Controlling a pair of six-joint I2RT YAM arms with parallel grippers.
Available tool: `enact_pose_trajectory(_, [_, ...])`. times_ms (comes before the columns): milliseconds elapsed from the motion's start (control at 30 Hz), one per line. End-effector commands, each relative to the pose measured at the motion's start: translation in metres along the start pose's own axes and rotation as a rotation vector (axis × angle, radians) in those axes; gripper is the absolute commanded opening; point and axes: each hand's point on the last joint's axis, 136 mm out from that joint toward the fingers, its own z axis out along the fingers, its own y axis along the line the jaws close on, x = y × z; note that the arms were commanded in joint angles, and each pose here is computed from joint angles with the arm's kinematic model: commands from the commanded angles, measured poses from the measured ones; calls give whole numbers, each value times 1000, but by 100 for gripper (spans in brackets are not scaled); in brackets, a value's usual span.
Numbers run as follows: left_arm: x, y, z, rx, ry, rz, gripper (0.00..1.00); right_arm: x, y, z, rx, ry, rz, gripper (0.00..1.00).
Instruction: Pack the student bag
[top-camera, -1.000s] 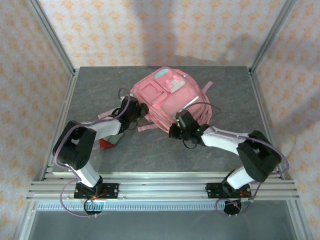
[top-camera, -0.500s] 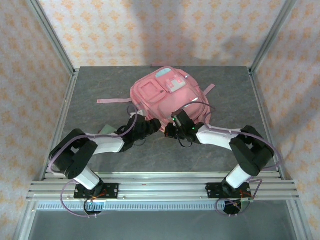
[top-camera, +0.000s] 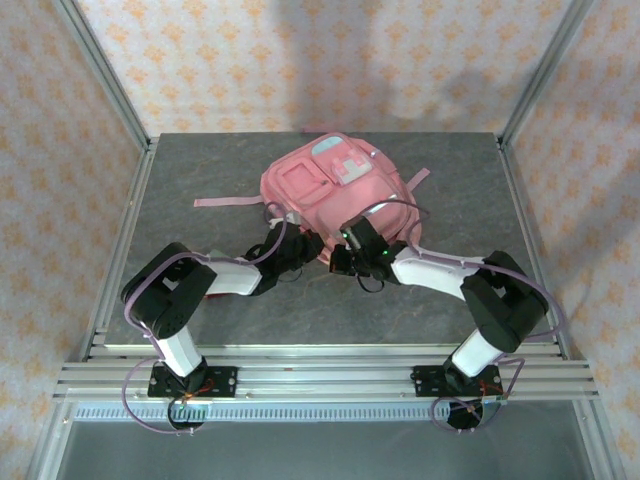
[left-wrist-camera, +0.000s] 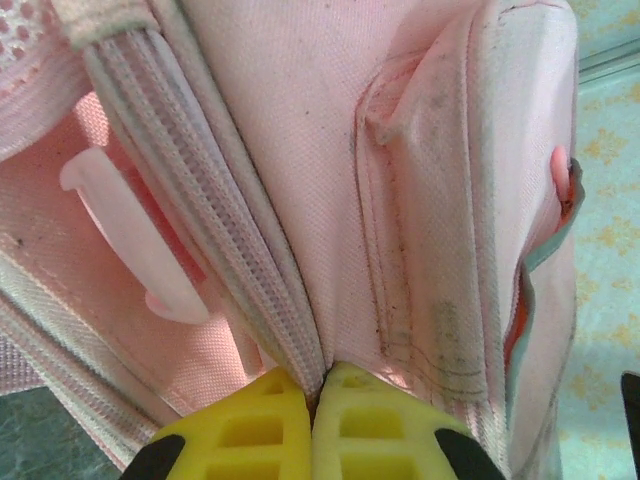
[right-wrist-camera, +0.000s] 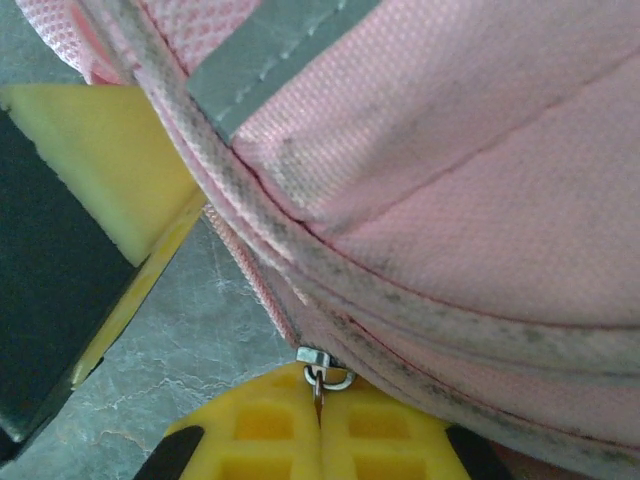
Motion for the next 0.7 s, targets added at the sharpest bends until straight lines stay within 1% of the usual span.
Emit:
enact_pose_trajectory(0, [-21, 9, -5, -5, -60, 5, 0, -4, -30, -29, 123, -17, -3, 0])
enact_pose_trajectory(167, [-29, 20, -17, -16, -61, 15, 0, -10, -113, -61, 304, -48, 116, 0])
enact_pose_trajectory(233, [-29, 22, -18, -22, -51, 27, 0, -15, -135, -74, 362, -81, 140, 0])
enact_pose_trajectory(300, [-29, 20, -16, -21, -41, 42, 0, -19, -144, -83, 411, -110, 128, 0])
enact_pose_trajectory(400, [-32, 14, -11, -27, -34, 76, 0, -14, -142, -84, 399, -94, 120, 0])
enact_pose_trajectory(500, [-45, 6, -4, -35, -34, 118, 0, 3, -120, -77, 302, -66, 93, 0])
enact_pose_trajectory(600, [-69, 2, 2, -56, -53, 146, 0, 23, -83, -63, 174, -25, 67, 0])
enact_pose_trajectory(667, [-90, -3, 5, -68, -77, 161, 0, 29, -52, -52, 88, -19, 47, 0])
